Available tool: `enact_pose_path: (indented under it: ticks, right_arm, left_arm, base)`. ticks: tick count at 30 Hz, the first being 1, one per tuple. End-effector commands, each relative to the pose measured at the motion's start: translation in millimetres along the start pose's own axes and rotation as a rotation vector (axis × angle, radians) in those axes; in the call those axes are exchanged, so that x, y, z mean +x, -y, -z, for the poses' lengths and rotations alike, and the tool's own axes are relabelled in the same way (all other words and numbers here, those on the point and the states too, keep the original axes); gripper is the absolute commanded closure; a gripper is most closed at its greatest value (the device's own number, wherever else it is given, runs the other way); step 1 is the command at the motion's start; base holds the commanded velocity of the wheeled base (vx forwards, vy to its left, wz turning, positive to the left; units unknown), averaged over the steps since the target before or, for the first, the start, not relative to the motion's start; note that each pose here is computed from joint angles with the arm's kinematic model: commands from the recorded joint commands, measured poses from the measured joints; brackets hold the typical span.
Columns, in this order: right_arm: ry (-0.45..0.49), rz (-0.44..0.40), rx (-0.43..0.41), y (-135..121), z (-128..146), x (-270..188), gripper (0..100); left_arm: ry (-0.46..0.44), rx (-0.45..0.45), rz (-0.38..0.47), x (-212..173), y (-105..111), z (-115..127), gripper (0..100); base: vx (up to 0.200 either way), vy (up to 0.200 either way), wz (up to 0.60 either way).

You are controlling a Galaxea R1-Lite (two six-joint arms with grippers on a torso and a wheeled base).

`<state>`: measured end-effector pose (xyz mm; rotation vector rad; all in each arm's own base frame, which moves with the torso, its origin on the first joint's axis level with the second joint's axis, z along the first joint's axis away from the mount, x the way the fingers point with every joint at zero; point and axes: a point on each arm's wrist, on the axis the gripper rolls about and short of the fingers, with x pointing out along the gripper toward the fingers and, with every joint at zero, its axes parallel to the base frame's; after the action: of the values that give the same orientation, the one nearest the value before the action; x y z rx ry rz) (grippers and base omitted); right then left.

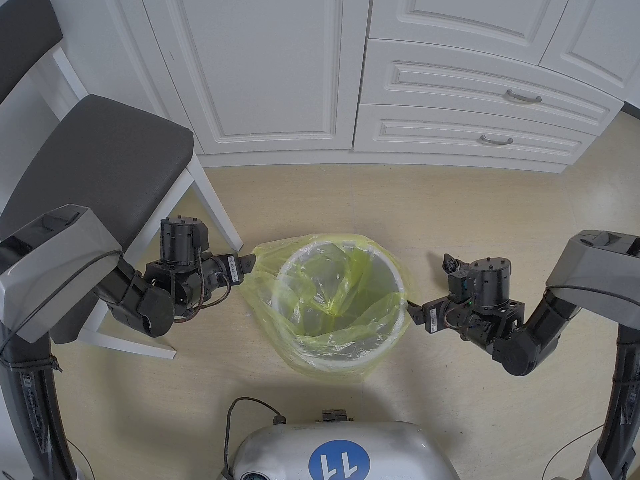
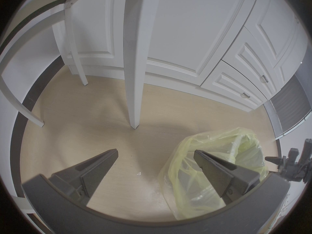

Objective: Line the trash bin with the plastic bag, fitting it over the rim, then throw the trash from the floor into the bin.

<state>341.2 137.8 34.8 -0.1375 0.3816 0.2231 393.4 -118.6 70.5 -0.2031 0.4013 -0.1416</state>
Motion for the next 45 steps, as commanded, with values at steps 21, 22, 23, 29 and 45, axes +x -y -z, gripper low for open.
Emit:
enact_pose_path:
  ticks: [21, 22, 23, 29, 45]
  right_arm:
    - [-0.017, -0.021, 0.041, -5, 44, 2, 0]
    - [-0.003, -0.023, 0.053, -6, 43, 0, 0]
    - [0.027, -0.035, 0.088, -10, 41, -4, 0]
    - [0.090, -0.046, 0.172, -11, 33, -13, 0]
    - [0.103, -0.039, 0.215, -8, 27, -14, 0]
  left_arm:
    - [-0.040, 0.085, 0.279, -81, -59, -25, 0]
    - [-0.042, 0.085, 0.298, -82, -61, -26, 0]
    - [-0.048, 0.084, 0.326, -83, -64, -26, 0]
    - [-0.083, 0.046, 0.393, -73, -86, -18, 0]
    - [-0.119, -0.050, 0.500, -39, -58, 23, 0]
  base:
    - [0.000, 0.000, 0.00]
    - [0.000, 0.000, 0.00]
    - [0.000, 0.000, 0.00]
    - [0.000, 0.000, 0.00]
    - [0.000, 0.000, 0.00]
